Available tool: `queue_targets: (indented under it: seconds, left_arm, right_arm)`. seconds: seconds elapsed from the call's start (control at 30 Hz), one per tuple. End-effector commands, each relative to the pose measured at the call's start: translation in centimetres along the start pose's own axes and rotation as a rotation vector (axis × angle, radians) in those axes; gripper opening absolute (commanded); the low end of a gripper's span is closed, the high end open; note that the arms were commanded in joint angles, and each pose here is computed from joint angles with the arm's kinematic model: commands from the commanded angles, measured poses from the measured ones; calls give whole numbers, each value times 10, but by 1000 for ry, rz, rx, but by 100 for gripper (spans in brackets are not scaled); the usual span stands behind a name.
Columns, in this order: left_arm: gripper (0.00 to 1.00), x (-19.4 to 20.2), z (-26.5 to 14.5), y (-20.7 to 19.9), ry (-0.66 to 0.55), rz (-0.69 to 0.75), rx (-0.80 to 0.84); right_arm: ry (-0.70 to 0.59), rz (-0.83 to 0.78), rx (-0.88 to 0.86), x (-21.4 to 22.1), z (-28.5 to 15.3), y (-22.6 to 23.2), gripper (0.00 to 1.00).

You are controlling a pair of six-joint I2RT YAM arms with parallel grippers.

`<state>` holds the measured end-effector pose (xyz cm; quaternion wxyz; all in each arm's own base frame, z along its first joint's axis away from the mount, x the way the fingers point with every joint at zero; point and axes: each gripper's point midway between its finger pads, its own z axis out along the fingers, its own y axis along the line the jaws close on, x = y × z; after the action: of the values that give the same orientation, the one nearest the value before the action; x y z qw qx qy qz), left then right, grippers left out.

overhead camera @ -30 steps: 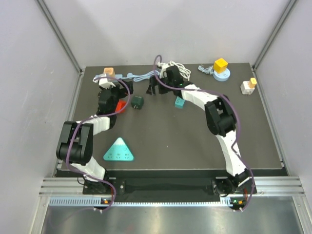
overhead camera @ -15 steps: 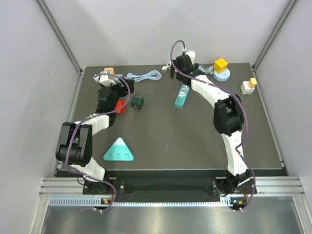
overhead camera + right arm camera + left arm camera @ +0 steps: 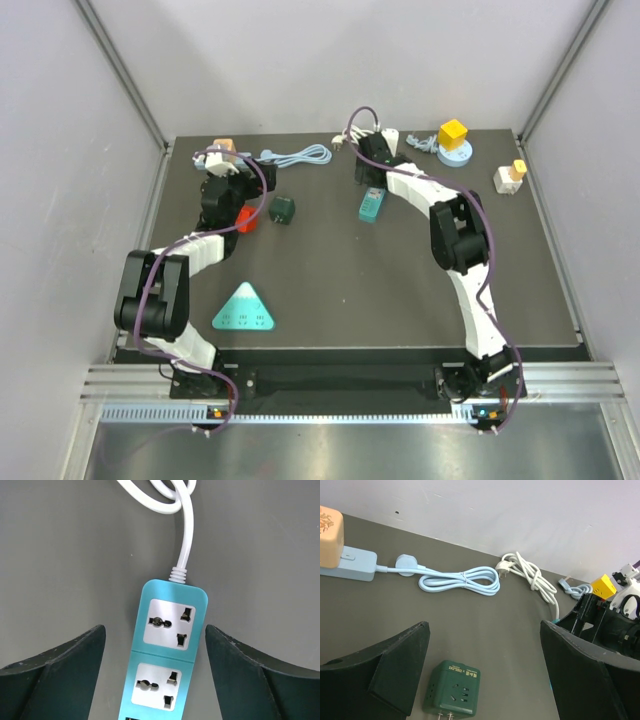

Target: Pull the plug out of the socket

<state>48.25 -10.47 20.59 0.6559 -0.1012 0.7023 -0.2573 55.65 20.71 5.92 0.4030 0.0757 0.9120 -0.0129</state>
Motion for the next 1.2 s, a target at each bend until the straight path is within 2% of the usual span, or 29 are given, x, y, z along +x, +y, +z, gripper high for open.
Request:
queue_targets:
  seconds: [0.0, 0.23, 0.37, 0.4, 0.47, 0.53, 0.63, 0.73, 0.77, 0.8, 0.83, 0.9, 0.93, 0.97, 1.03, 1.07, 1.17]
  left_arm:
    - [95, -15, 6, -14, -36, -10, 49]
    - [95, -16, 5, -15, -38, -10, 51]
    - [95, -17, 5, -16, -40, -10, 54]
    - [95, -16, 5, -16, -37, -9, 60]
    - [95, -16, 5, -18, -35, -15, 64]
    - [95, -15, 5, -20, -29, -24, 76]
    - [95, -10, 5, -23, -15, -42, 96]
    - [95, -6, 6, -27, -4, -43, 111]
    - [95, -4, 6, -28, 3, -44, 116]
    - [94, -3, 7, -29, 5, -45, 120]
    - [94, 0, 8, -32, 15, -48, 130]
    - [94, 2, 8, -34, 20, -53, 138]
    - [94, 5, 9, -36, 26, -56, 141]
    - [94, 6, 9, -38, 28, -57, 144]
    - [94, 10, 9, -40, 35, -59, 147]
    - [94, 10, 9, -41, 35, -61, 147]
    - [94, 12, 10, -41, 40, -62, 148]
  right_arm:
    - [5, 23, 31, 2, 2, -8, 79]
    - [40, 21, 51, 15, 7, -16, 65]
    - [84, 21, 60, 30, 6, -31, 46]
    - [86, 29, 58, 29, 2, -35, 45]
    - [126, 22, 67, 46, -1, -45, 33]
    - [108, 26, 55, 41, -15, -50, 26]
    - [112, -14, 57, 58, -38, -70, 0]
    - [133, -56, 91, 78, -70, -97, 0]
    - [183, -71, 106, 106, -77, -111, 0]
    - [158, -42, 77, 101, -94, -111, 0]
    - [214, -47, 77, 128, -102, -121, 0]
    - [194, -16, 72, 132, -126, -128, 0]
    - [231, 3, 88, 158, -135, -137, 0]
    - [196, 39, 58, 153, -150, -135, 0]
    - [222, 88, 37, 184, -168, -129, 0]
    - [199, 118, 14, 182, -179, -122, 0]
    - [165, 240, -40, 200, -204, -91, 0]
